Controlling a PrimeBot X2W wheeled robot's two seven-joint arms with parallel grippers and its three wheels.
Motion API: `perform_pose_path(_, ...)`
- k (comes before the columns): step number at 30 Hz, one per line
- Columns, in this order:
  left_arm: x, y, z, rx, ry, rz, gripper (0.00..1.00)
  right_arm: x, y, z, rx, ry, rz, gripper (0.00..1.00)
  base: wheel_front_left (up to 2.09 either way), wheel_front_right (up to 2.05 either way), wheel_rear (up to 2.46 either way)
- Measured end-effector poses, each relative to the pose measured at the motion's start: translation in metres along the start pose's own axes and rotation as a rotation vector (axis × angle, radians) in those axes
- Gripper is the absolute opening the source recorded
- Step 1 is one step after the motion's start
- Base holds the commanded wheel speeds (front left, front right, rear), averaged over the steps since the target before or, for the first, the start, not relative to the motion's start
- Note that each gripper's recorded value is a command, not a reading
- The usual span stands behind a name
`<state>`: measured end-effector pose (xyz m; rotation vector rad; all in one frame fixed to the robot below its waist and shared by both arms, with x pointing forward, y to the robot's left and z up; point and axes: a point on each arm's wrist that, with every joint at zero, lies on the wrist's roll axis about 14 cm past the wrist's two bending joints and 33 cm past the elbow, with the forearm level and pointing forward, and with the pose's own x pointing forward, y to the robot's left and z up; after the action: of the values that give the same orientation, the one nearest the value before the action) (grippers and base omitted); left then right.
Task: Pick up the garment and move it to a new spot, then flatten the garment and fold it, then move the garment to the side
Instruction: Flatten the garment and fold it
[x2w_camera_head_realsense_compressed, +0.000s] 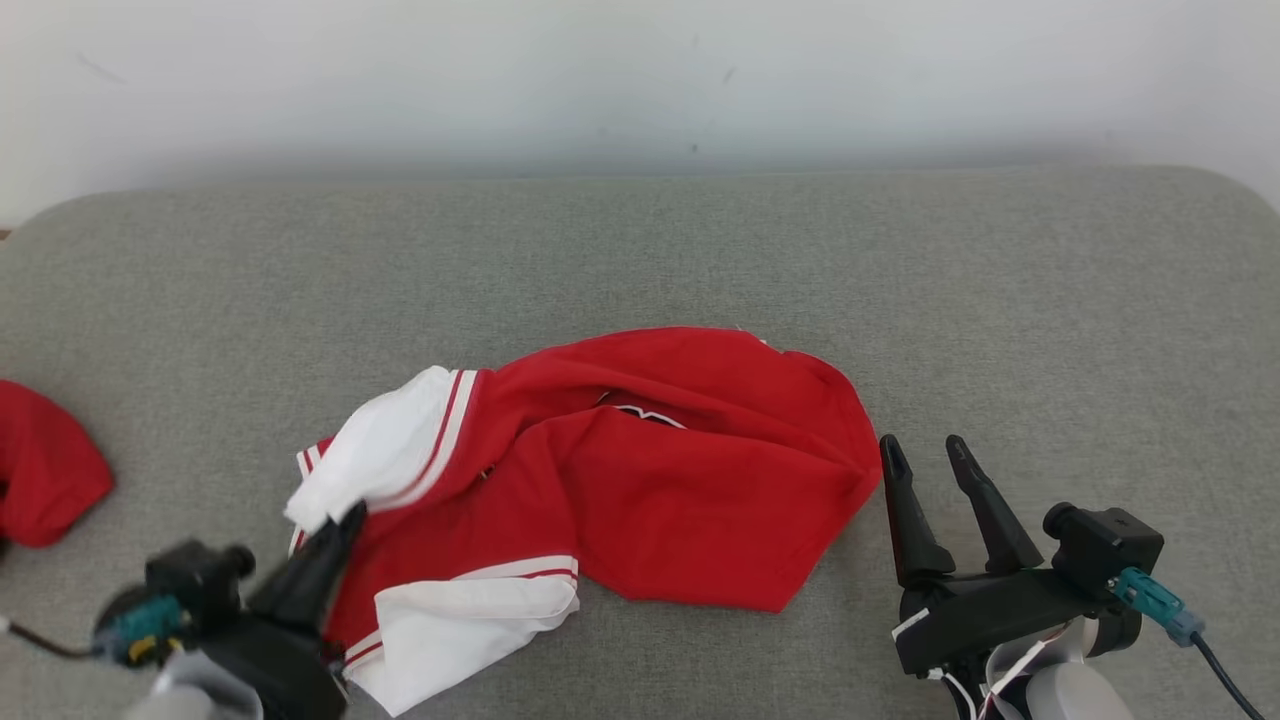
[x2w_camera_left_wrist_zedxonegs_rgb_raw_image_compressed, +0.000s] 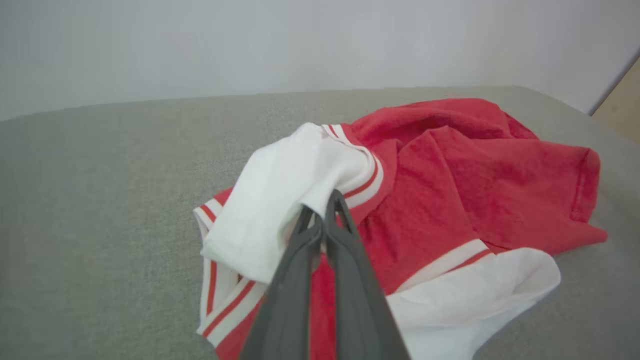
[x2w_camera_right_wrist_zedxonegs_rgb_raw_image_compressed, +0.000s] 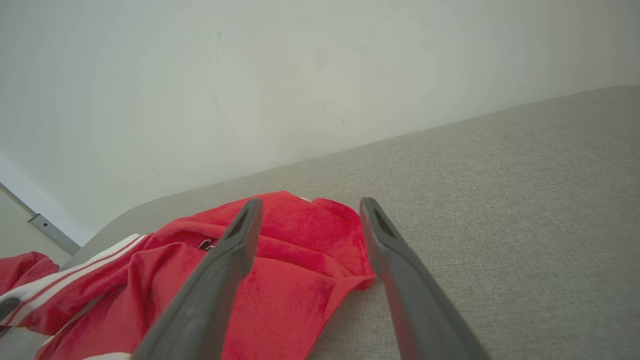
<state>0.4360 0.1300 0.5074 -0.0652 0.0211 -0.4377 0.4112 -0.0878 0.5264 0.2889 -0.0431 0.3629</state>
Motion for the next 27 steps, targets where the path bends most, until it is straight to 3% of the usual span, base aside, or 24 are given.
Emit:
perform_pose_path(10, 0.048, 0.018, 0.088, 0.257, -0.08, -0.092, 0.0, 0.008, 0.0, 0.003, 0.005, -0.024, 0.003, 1.0, 0.0, 0.0, 0.0)
perform_pose_path(17, 0.084, 0.02, 0.125, 0.353, -0.105, -0.149, 0.0, 0.005, -0.018, -0.001, 0.013, -0.029, -0.054, 1.0, 0.0, 0.0, 0.0)
perform_pose_path(27, 0.119, 0.035, 0.071, 0.353, 0.032, -0.165, 0.0, -0.005, -0.044, -0.011, 0.014, -0.015, -0.135, 1.0, 0.0, 0.0, 0.0)
